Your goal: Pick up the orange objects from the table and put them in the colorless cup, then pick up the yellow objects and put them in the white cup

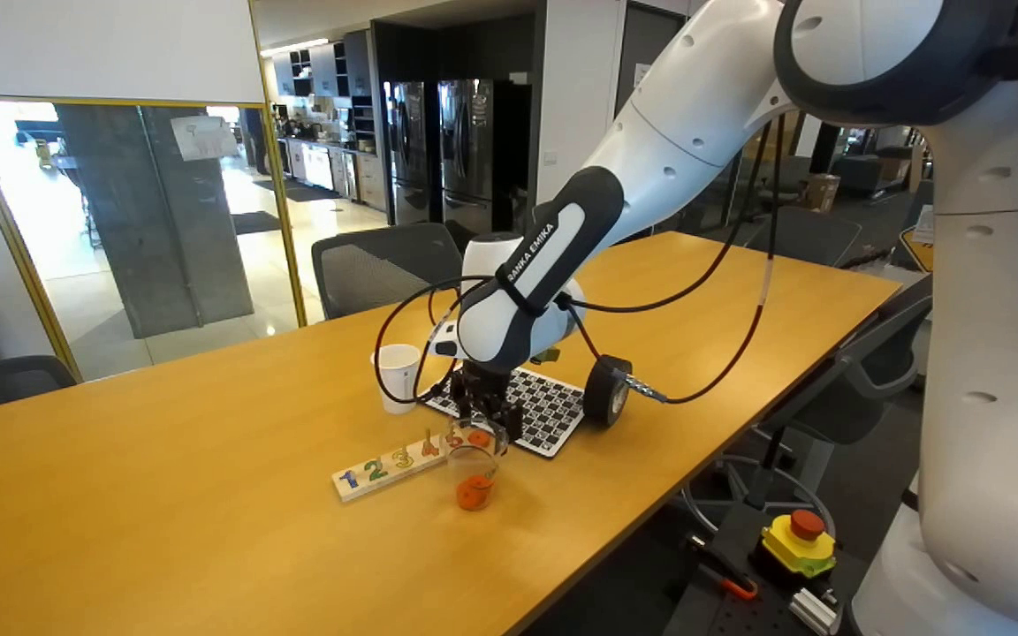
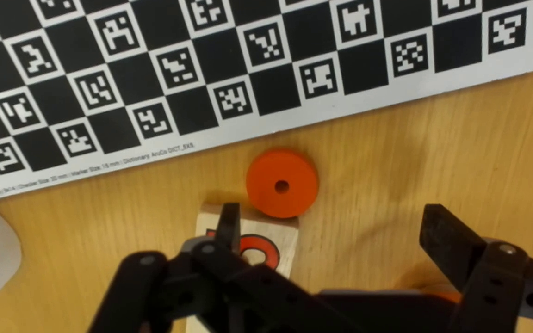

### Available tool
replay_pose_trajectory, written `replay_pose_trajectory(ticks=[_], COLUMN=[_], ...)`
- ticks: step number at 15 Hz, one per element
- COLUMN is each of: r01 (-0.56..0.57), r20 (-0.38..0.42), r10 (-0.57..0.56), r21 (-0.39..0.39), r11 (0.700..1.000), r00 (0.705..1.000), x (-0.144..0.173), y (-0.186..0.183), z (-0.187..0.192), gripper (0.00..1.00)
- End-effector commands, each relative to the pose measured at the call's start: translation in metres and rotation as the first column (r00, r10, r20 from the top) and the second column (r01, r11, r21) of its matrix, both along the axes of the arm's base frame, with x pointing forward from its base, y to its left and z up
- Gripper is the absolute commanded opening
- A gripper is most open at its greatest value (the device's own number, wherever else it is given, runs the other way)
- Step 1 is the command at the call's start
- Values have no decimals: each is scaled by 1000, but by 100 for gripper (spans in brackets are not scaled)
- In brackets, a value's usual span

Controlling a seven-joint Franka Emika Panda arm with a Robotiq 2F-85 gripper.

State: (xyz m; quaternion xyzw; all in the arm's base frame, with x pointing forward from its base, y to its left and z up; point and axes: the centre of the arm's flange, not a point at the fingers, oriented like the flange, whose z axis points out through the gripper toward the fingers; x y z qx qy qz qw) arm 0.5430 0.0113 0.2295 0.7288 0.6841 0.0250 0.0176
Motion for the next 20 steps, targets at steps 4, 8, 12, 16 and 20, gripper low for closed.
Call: replay_pose_trajectory(ticks=[4,8,12,16,20], r01=[-18,-16,-6,8,9], r20=[-26,-40,-57,-63,-69], r10=[19,17,10,-4,-5], r21=[29,41,61,69,59], r11=[999,999,998,998,998], r00=[999,999,998,998,998], x=[18,26,33,36,37], y=[-5,-10,-18,-22,-21], z=[1,-5,-10,-12,-12], gripper=[100,100,100,100,100])
